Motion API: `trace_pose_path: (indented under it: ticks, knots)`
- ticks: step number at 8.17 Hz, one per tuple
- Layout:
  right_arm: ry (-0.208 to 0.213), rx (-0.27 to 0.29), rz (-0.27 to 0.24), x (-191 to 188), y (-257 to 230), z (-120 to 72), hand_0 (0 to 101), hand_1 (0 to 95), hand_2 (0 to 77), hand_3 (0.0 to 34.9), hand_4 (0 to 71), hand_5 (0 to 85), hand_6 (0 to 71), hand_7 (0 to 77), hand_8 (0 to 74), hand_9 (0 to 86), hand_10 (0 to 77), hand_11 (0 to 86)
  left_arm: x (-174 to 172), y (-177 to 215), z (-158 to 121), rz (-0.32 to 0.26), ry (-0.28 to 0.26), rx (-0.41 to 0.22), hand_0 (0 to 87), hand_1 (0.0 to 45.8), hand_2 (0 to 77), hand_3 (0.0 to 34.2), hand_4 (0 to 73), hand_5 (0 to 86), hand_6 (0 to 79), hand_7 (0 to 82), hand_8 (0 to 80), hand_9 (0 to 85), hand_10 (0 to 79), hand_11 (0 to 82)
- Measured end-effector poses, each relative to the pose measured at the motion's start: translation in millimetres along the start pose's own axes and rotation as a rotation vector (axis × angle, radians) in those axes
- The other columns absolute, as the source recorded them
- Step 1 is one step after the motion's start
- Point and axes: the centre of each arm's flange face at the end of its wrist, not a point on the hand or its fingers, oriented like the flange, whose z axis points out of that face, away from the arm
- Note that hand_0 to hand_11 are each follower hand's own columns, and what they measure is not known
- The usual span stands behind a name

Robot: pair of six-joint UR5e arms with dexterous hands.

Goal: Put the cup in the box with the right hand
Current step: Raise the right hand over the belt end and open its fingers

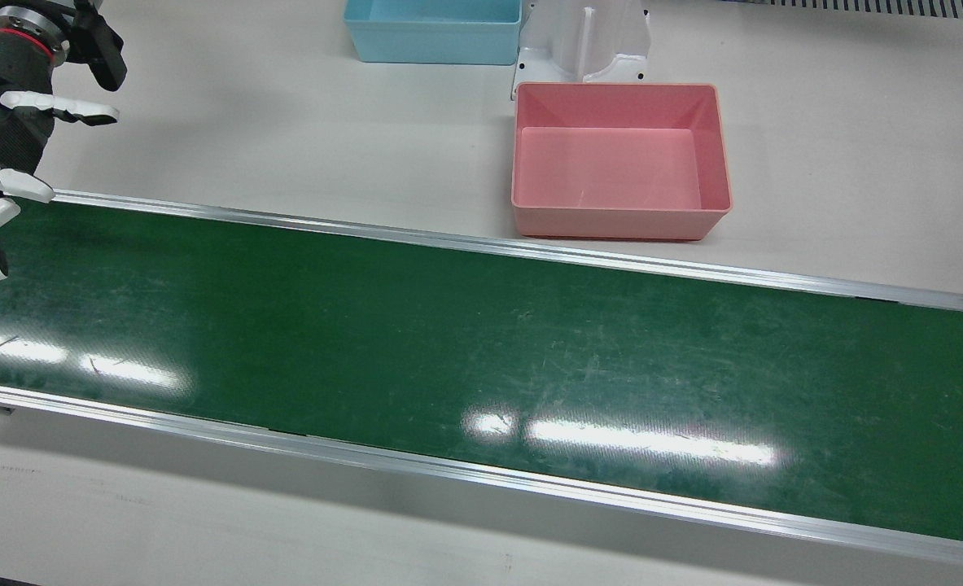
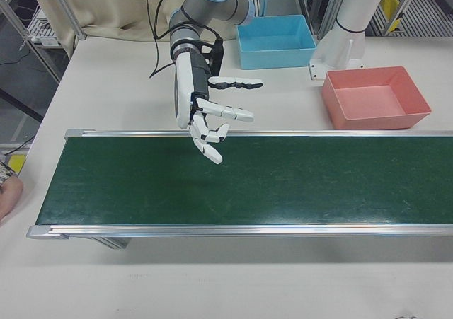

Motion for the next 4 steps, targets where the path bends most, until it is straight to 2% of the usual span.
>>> trace_pose_path:
  ticks: [2, 3, 4]
  knots:
    - [0.018, -0.005, 0.003, 7.9, 2.5, -0.9, 58, 19.1, 7.1, 0.0, 44.2, 7.1, 17.5, 69.8, 7.6, 22.4, 12.5, 19.6, 0.0, 0.0, 0.0, 0.000, 0.000, 0.000, 0.0, 0.5, 0.5, 0.0, 0.0, 0.0, 0.0, 0.0, 0.0, 0.5, 0.0, 0.0]
    - [0.017, -0.005, 0.003, 7.5, 2.2, -1.0, 58, 21.3, 12.0, 0.0, 44.2, 7.1, 15.3, 62.7, 3.3, 15.3, 10.4, 16.9, 0.0, 0.2, 0.1, 0.001, 0.000, 0.000, 0.0, 0.5, 0.5, 0.0, 0.0, 0.0, 0.0, 0.0, 0.0, 0.5, 0.0, 0.0]
    - [0.013, -0.003, 0.002, 5.3, 1.4, -0.8, 58, 27.3, 21.8, 0.0, 44.2, 6.0, 12.5, 51.3, 1.6, 10.4, 7.1, 12.0, 0.0, 0.2, 0.1, 0.000, 0.000, 0.000, 0.0, 0.5, 0.5, 0.0, 0.0, 0.0, 0.0, 0.0, 0.0, 0.5, 0.0, 0.0]
